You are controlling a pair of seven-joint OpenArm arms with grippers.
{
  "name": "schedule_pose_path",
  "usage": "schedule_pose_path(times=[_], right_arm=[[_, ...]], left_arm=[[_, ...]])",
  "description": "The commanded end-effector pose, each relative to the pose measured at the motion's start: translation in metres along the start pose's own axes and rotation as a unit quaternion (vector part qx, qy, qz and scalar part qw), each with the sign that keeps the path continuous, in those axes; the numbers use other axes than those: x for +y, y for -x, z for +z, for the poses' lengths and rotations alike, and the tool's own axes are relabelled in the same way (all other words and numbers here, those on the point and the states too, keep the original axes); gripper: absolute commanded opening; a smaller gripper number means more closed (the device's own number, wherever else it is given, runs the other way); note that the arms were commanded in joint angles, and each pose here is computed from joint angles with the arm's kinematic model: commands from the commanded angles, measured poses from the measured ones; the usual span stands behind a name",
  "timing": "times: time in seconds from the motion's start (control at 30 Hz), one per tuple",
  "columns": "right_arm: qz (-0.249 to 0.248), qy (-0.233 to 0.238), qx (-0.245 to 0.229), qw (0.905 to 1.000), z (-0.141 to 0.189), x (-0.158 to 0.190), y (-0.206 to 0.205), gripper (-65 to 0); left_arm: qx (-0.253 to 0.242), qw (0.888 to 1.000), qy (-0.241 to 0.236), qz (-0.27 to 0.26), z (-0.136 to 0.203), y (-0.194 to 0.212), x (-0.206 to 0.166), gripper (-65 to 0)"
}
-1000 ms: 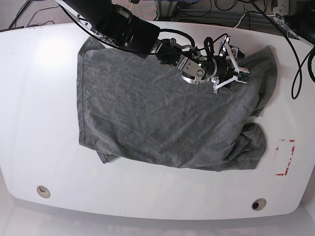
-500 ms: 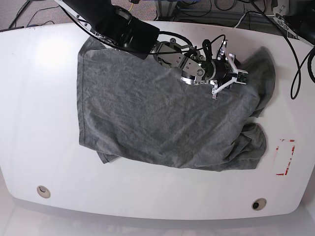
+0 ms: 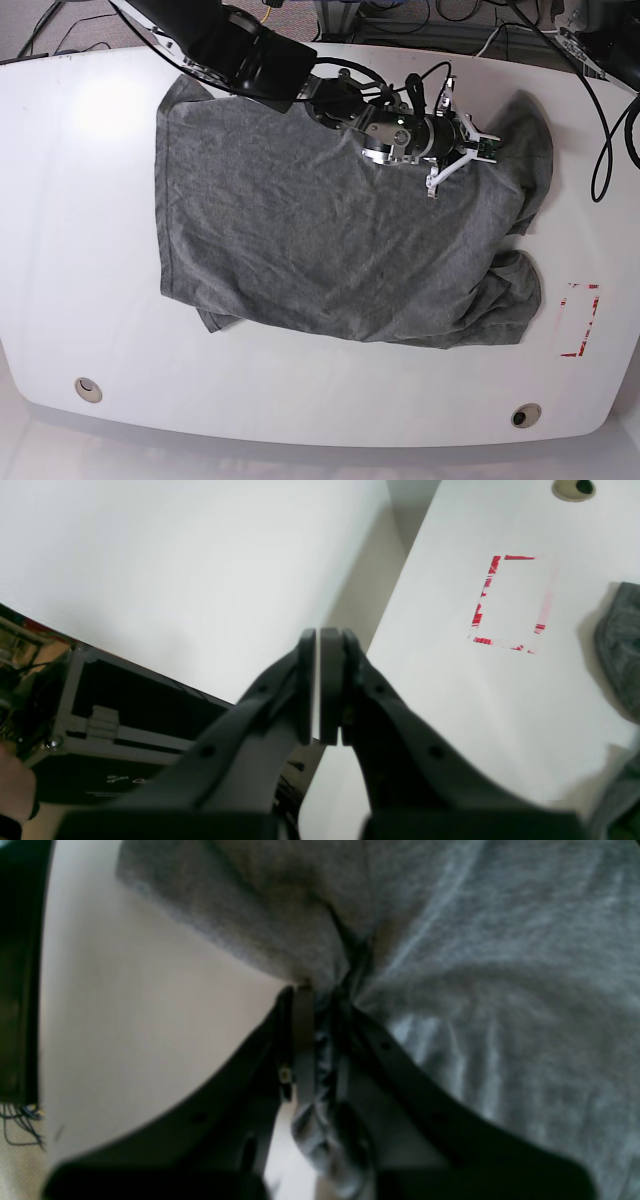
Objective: Layout the t-shirt on the table in an organized manner, then fold the t-shirt properly
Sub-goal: 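Grasp the shirt's sleeve corner with the right gripper, then drag the grasped corner diagonally across the shirt with the right gripper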
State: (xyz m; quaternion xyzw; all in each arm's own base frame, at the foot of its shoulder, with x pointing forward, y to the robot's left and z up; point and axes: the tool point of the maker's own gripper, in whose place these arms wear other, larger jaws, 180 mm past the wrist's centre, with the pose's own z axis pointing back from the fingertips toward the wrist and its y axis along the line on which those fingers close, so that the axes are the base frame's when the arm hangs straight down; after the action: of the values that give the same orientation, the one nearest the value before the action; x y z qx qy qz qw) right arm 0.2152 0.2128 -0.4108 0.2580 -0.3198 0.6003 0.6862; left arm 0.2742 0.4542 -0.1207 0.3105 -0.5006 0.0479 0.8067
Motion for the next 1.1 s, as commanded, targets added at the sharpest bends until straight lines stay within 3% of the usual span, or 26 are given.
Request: schedule_pose_path(times=[0.0,0.3,0.8,1.07], right_arm=[[-0.01,0.033,-0.039,0.9986,0.021,-0.023,-0.025,-65.0],[-0.049,0.124,-0.094,0.9867,0.086,-0.082,-0.031,-64.8],[-0.053,0.243,-0.084,0.965,0.196,-0.138,0.003,-64.7],[-0.059,0.303,-0.071,0.9484,0.252,-0.163,0.029,-64.7]], left_arm=[[-0.027,1.0,-0.01,-0.007,0.004,-0.016,0.008,-65.0],[-0.027,1.0,-0.009,-0.007,0.004,-0.016,0.007,-65.0],[-0.025,0.999,0.03,-0.017,-0.003,-0.016,-0.026,-65.0],[-0.015,0.996,0.08,-0.023,-0.007,-0.007,-0.069,-65.0]])
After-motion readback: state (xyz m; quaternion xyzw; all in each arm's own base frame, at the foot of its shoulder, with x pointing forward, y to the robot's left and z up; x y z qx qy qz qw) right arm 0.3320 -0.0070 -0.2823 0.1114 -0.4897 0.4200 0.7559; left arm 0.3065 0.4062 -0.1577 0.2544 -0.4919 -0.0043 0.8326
